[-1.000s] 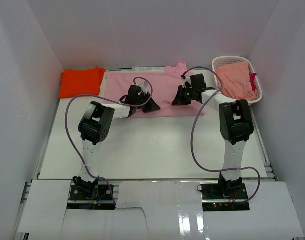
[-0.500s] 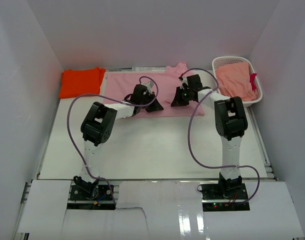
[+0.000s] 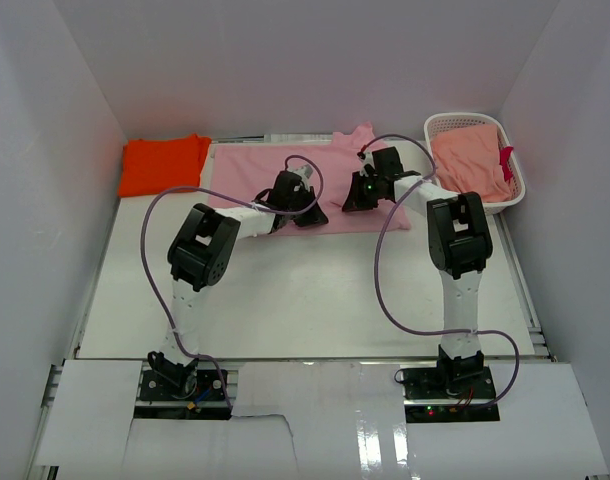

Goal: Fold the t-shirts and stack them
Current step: Fold the flattened tshirt in 1/3 of the way

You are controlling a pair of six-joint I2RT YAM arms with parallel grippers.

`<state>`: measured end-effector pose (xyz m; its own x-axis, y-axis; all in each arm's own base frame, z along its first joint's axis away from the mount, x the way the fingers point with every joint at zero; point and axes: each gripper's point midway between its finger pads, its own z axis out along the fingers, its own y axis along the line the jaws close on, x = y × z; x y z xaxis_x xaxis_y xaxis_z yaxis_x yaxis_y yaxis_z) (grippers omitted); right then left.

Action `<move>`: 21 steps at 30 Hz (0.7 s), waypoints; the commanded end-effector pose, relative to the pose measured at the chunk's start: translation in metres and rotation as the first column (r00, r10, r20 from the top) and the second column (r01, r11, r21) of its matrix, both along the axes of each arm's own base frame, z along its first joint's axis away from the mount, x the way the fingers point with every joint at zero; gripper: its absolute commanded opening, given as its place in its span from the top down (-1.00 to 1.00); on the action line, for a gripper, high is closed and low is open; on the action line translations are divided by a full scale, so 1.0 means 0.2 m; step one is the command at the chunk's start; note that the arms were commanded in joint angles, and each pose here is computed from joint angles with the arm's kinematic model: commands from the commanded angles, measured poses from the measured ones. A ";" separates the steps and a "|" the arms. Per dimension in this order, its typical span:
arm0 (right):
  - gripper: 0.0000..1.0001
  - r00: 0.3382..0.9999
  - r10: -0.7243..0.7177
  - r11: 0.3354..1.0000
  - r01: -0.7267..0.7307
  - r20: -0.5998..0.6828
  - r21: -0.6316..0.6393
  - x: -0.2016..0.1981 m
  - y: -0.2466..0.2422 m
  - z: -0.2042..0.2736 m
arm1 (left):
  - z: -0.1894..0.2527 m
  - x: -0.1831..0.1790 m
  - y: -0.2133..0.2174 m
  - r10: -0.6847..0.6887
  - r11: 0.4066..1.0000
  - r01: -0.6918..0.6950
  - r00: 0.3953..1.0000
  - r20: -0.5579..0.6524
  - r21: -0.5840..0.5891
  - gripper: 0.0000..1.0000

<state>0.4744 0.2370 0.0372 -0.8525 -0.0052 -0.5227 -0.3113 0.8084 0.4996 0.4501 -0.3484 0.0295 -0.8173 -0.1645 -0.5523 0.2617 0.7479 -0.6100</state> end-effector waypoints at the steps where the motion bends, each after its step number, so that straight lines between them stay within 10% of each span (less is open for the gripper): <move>1: 0.85 0.999 0.008 1.000 -0.007 0.034 -0.011 0.05 0.02 0.03 | -0.07 -0.03 0.01 0.001 0.998 0.000 1.000 -0.016 0.063 1.00; 21: 0.85 0.999 -0.022 0.999 0.023 0.046 -0.027 0.17 0.02 0.01 | -0.12 -0.10 0.03 0.020 0.991 -0.016 0.999 -0.028 0.130 1.00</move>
<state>0.4952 0.2362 0.0305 -0.8463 0.0031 -0.5328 -0.2931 0.8323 0.4704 0.4506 -0.3538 0.0288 -0.7963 -0.1615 -0.5829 0.2637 0.7746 -0.5748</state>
